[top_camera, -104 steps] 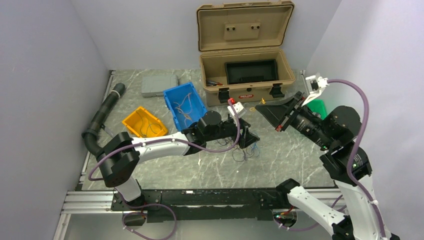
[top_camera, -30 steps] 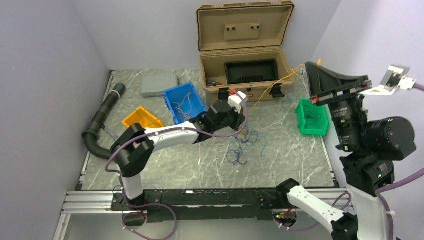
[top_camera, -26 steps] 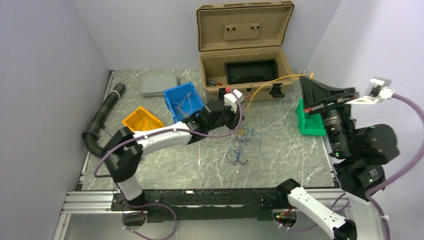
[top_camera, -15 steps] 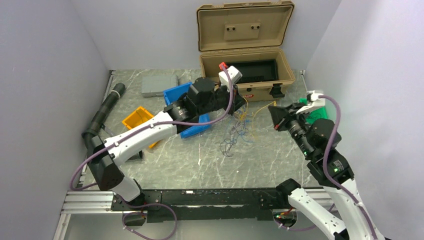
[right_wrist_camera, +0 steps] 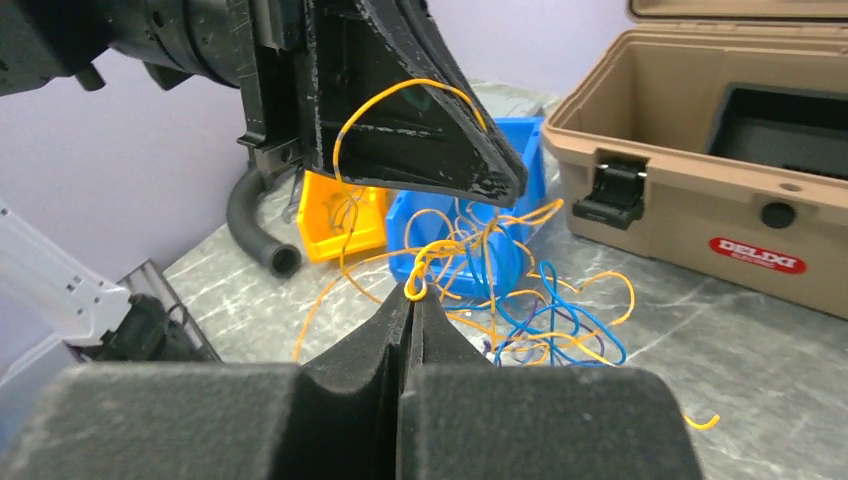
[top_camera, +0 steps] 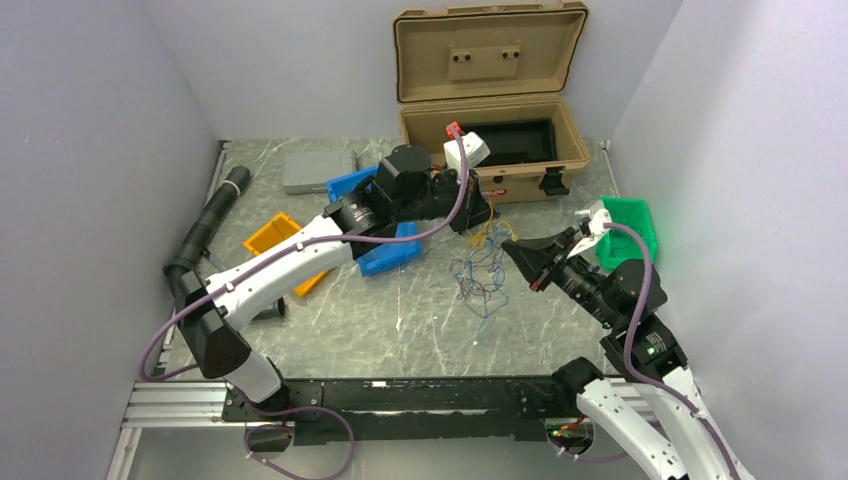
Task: Untangle the cables
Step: Untie the cable.
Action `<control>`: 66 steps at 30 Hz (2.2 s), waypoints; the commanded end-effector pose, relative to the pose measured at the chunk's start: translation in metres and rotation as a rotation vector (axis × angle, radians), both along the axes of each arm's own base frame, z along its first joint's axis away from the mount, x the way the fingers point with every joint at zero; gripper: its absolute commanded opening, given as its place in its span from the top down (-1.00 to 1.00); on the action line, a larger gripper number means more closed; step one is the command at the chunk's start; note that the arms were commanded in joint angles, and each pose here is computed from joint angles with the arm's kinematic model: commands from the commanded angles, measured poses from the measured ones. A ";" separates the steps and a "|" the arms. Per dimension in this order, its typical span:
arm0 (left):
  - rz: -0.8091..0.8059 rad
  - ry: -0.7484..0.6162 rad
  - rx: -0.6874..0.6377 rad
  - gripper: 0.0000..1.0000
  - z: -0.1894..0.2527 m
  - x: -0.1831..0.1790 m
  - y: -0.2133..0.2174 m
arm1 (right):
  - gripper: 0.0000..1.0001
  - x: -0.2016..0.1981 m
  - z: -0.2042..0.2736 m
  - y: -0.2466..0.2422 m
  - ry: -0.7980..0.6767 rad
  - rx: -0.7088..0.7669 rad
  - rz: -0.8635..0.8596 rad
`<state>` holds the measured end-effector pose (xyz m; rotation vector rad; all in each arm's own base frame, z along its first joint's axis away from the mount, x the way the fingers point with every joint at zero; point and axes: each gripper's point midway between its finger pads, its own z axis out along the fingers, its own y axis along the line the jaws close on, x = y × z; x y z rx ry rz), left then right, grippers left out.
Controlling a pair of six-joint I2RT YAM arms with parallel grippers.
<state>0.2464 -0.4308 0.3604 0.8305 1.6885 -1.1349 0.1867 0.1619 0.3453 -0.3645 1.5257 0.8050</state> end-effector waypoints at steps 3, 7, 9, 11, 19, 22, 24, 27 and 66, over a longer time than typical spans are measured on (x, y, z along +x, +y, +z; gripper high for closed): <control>-0.076 -0.016 -0.062 1.00 0.011 -0.015 0.000 | 0.91 -0.019 0.005 0.031 -0.067 0.003 0.229; -0.114 -0.049 -0.074 1.00 0.007 -0.020 -0.001 | 0.17 -0.060 -0.006 0.057 -0.030 -0.016 0.542; -0.136 -0.061 -0.076 1.00 0.003 -0.023 -0.002 | -0.58 -0.055 -0.010 0.056 0.013 -0.031 0.516; -0.136 -0.056 -0.068 1.00 -0.001 -0.022 -0.003 | -0.75 -0.035 -0.016 0.046 0.044 -0.046 0.372; -0.148 -0.072 -0.070 1.00 -0.002 -0.023 0.001 | -0.64 0.010 -0.014 -0.016 0.003 0.005 -0.111; -0.157 -0.069 -0.071 1.00 -0.004 -0.025 0.006 | -0.55 0.018 -0.017 -0.039 -0.008 0.048 -0.251; -0.163 -0.078 -0.085 1.00 -0.001 -0.025 0.008 | -0.47 0.022 -0.025 -0.040 -0.004 0.021 -0.266; -0.183 -0.086 -0.096 1.00 0.003 -0.029 0.009 | -0.37 0.019 -0.036 -0.017 0.009 -0.061 -0.128; 0.336 -0.232 -0.217 1.00 0.082 -0.024 0.172 | -0.31 0.066 -0.173 -0.106 0.470 -0.042 -0.838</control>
